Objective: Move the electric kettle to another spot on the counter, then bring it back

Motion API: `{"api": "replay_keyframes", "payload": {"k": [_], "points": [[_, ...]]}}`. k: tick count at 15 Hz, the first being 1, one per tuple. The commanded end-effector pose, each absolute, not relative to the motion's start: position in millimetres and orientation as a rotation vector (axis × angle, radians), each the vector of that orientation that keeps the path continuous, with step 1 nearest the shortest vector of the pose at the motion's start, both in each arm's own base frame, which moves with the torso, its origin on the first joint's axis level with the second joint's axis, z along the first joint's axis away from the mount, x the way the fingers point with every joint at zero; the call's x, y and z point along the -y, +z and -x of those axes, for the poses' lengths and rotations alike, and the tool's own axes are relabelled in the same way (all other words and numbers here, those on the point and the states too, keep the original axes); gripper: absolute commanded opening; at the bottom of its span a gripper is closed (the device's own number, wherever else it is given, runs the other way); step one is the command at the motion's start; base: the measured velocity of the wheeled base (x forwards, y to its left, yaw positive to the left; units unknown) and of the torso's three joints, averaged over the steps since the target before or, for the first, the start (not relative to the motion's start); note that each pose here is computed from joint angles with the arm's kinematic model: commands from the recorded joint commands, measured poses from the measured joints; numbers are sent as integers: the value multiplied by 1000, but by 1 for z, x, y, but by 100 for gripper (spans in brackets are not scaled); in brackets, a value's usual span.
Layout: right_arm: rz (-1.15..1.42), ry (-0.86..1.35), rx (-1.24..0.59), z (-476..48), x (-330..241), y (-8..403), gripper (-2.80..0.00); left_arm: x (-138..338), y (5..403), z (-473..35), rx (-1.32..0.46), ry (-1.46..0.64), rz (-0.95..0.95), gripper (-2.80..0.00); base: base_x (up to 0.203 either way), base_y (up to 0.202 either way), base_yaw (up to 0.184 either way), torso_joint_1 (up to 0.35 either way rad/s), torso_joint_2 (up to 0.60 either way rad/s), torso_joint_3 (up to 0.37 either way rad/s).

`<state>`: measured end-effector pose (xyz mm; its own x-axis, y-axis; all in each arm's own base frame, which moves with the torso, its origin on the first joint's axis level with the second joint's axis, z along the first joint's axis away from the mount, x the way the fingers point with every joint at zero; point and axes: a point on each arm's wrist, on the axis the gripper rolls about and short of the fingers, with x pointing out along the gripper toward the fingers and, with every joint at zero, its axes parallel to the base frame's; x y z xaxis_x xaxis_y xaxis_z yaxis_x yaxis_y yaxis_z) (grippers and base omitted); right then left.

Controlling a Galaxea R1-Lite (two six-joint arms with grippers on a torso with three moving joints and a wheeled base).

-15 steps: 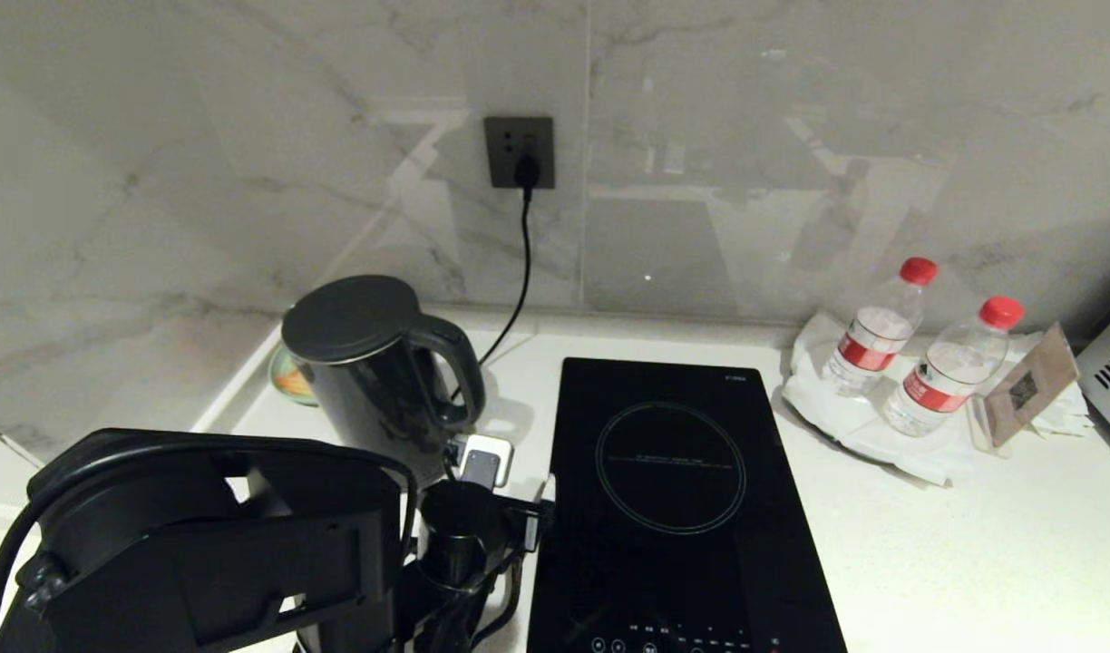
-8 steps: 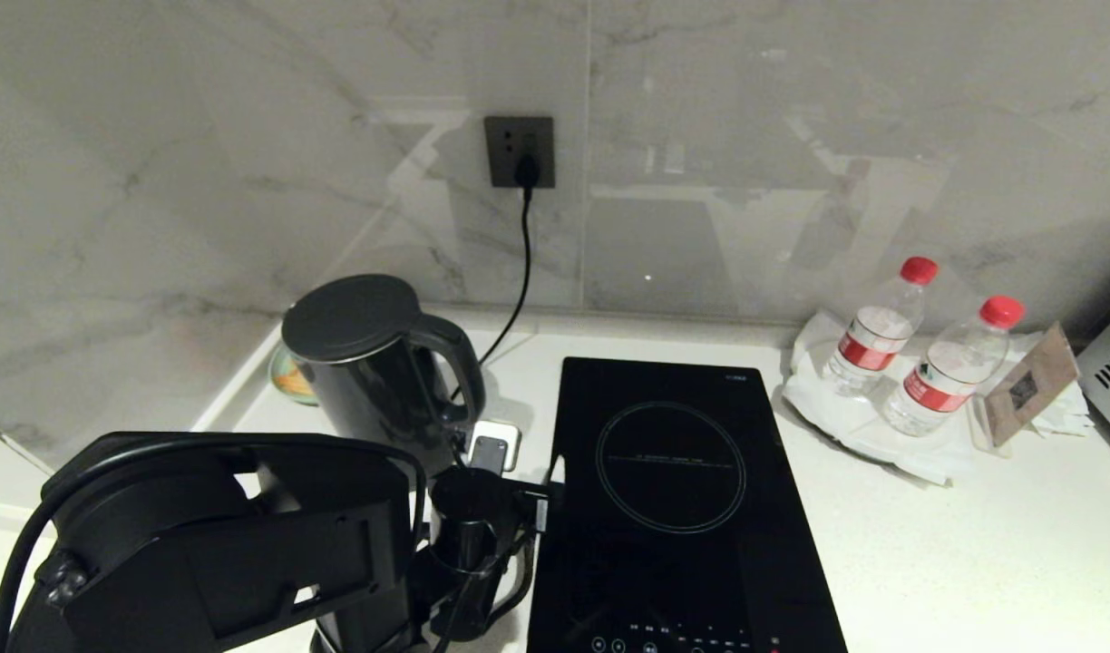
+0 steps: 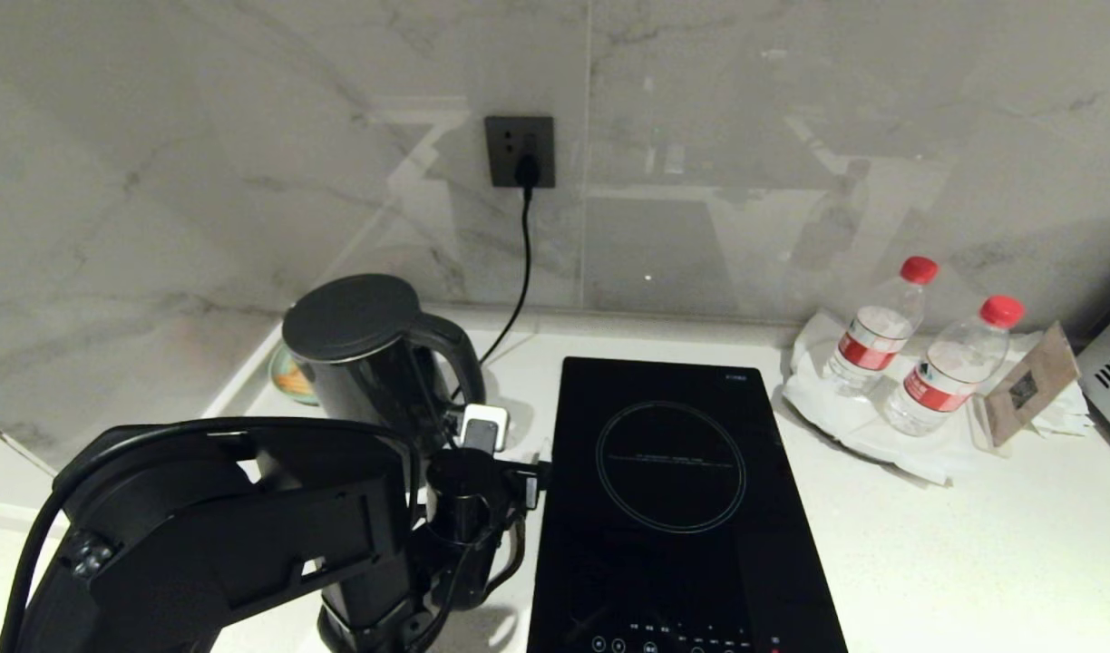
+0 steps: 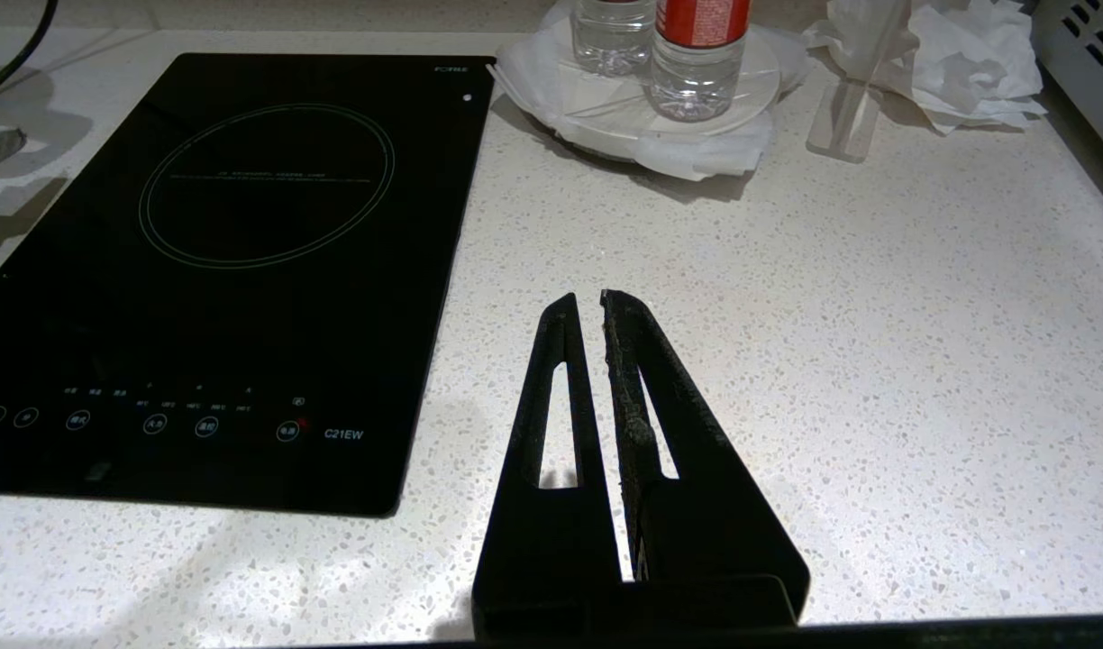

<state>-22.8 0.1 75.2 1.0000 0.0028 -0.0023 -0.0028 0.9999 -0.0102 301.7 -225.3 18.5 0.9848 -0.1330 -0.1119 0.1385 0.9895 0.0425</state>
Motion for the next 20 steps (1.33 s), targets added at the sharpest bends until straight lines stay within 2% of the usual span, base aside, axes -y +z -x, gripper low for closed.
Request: {"api": "replay_keyframes", "payload": {"k": [1,20], "points": [[11,3,-3,23,0,75,-280,220,17,-310,-99,-110,-47,0,0,0,0,0,0,0],[11,3,-3,23,0,75,-280,218,4,-312,-123,-105,-71,0,0,0,0,0,0,0]]}}
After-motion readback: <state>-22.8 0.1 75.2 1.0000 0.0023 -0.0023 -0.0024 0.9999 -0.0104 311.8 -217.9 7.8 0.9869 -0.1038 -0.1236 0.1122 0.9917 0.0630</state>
